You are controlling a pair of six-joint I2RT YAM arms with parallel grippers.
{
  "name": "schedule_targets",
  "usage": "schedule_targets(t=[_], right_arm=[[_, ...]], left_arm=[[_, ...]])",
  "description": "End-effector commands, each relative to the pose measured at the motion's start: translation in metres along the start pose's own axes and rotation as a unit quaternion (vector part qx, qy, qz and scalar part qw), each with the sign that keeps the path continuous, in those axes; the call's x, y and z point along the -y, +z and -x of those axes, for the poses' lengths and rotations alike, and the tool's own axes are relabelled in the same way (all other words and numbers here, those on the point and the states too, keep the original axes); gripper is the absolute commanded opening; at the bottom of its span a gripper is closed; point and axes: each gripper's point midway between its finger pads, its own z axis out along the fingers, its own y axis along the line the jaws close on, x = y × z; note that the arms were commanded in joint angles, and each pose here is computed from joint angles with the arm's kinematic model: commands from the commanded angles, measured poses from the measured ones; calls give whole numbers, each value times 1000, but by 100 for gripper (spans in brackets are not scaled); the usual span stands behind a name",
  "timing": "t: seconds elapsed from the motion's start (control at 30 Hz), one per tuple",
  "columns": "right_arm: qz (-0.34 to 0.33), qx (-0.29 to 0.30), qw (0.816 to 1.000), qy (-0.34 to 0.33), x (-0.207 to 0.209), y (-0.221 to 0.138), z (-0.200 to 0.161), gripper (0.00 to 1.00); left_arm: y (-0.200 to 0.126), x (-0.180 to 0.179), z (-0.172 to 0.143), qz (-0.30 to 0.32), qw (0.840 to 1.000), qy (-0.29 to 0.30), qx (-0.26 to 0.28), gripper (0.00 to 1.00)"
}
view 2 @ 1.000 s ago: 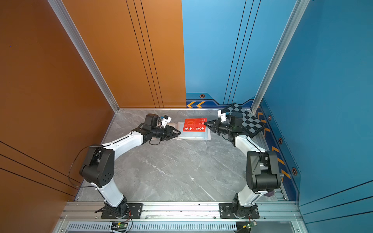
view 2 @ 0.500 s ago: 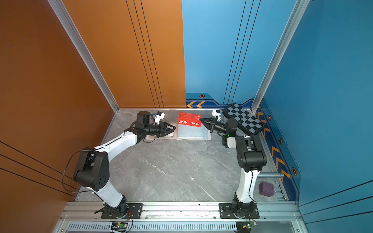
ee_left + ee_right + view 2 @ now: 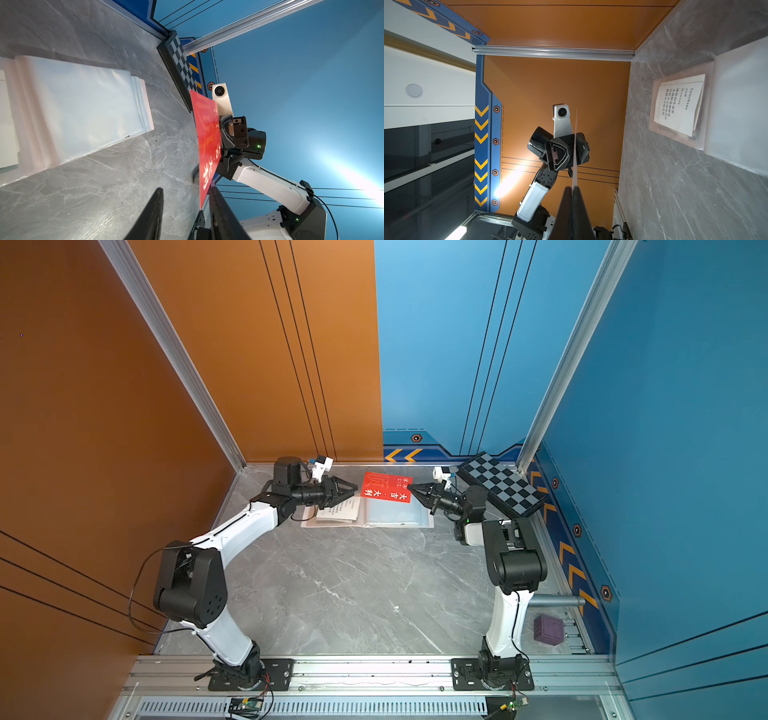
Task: Place the photos into the photo albums
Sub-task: Pick up the photo at the center of the board.
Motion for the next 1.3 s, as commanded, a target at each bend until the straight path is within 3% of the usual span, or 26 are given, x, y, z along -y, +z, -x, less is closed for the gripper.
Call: schedule_targets(t=[0.0,0.5,1.0,1.27], right_arm=[[-2,-11,1000,0,8,0,-6,0],[-13,-15,1000,2,14,5,-10,0],[-17,-12,1000,6,18,3,-8,0],[-31,-4,999,7,25,1,-7,0]], left_arm=[[5,11,4,-18,1000,6,-8,39],[29,19,3,-30,999,4,-28,35],[26,13,4,-22,1000,-1,-22,1],[20,-6,5,-3,1000,-15,-10,0]])
